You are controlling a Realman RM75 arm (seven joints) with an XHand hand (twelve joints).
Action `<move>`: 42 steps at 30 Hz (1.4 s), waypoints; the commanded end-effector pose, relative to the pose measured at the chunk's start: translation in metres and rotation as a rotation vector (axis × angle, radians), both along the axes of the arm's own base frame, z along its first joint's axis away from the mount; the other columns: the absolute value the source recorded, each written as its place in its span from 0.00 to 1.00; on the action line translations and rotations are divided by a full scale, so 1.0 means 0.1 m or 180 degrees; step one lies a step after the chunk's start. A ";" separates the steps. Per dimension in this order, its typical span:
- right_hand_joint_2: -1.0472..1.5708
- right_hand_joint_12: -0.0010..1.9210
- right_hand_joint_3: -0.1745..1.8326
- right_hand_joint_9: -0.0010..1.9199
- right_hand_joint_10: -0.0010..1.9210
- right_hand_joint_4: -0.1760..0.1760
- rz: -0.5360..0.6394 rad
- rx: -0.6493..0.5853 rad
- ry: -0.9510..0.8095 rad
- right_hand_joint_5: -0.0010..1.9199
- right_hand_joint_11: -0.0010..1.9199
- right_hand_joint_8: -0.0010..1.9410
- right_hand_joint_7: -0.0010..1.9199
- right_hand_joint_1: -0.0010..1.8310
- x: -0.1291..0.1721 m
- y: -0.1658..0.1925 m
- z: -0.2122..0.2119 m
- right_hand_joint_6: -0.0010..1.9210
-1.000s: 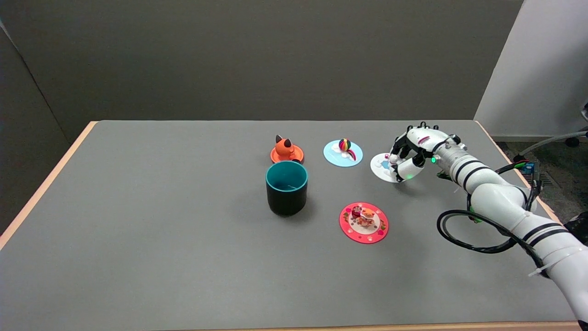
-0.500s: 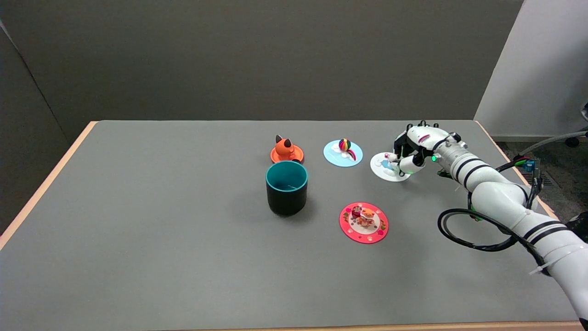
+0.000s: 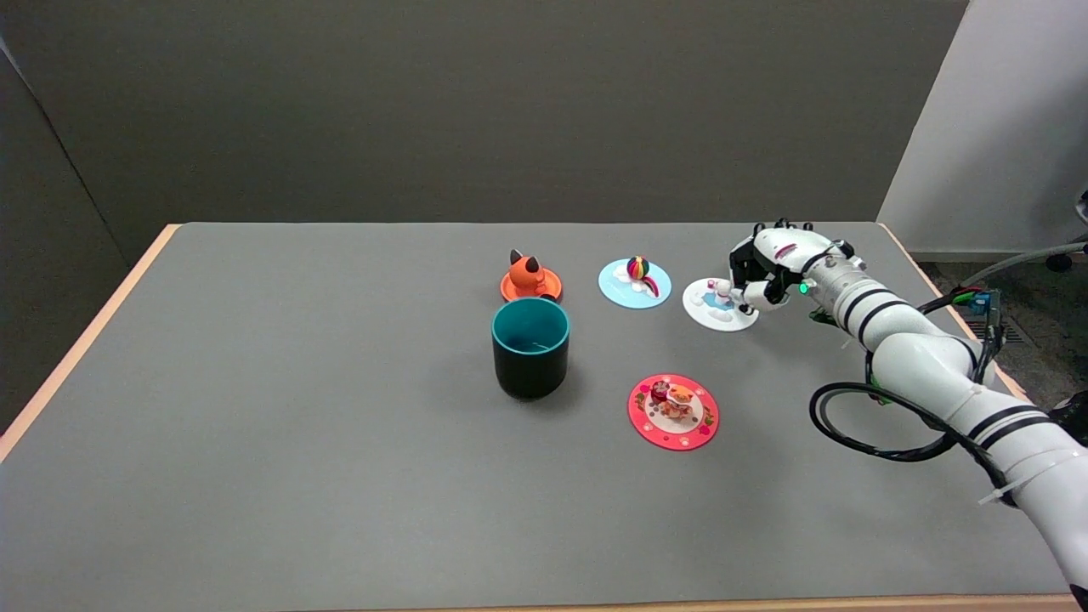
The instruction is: Pick up the white cup lid.
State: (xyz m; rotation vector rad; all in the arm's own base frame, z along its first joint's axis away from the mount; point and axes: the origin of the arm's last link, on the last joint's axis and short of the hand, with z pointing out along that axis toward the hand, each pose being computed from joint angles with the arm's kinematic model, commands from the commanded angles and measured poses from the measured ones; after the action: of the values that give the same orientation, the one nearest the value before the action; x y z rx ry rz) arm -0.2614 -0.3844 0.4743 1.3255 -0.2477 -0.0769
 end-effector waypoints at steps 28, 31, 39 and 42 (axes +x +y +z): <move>0.62 0.08 0.55 0.36 0.11 0.41 0.0040 0.0106 -0.0050 0.40 0.08 0.16 0.45 0.48 0.03 -0.08 -0.14 0.14; 0.62 0.08 0.55 0.36 0.11 0.40 0.0055 0.0135 -0.0045 0.40 0.08 0.18 0.45 0.48 0.05 -0.11 -0.18 0.14; 0.64 0.08 0.52 0.38 0.11 0.40 0.0056 0.0151 -0.0048 0.42 0.08 0.23 0.45 0.48 0.04 -0.12 -0.20 0.15; 0.64 0.08 0.52 0.39 0.11 0.41 0.0054 0.0139 -0.0055 0.42 0.08 0.26 0.45 0.49 0.03 -0.11 -0.20 0.15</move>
State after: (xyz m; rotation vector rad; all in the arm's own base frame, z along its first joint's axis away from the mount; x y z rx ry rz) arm -0.2587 -0.3930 0.4594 1.3615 -0.2501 -0.0611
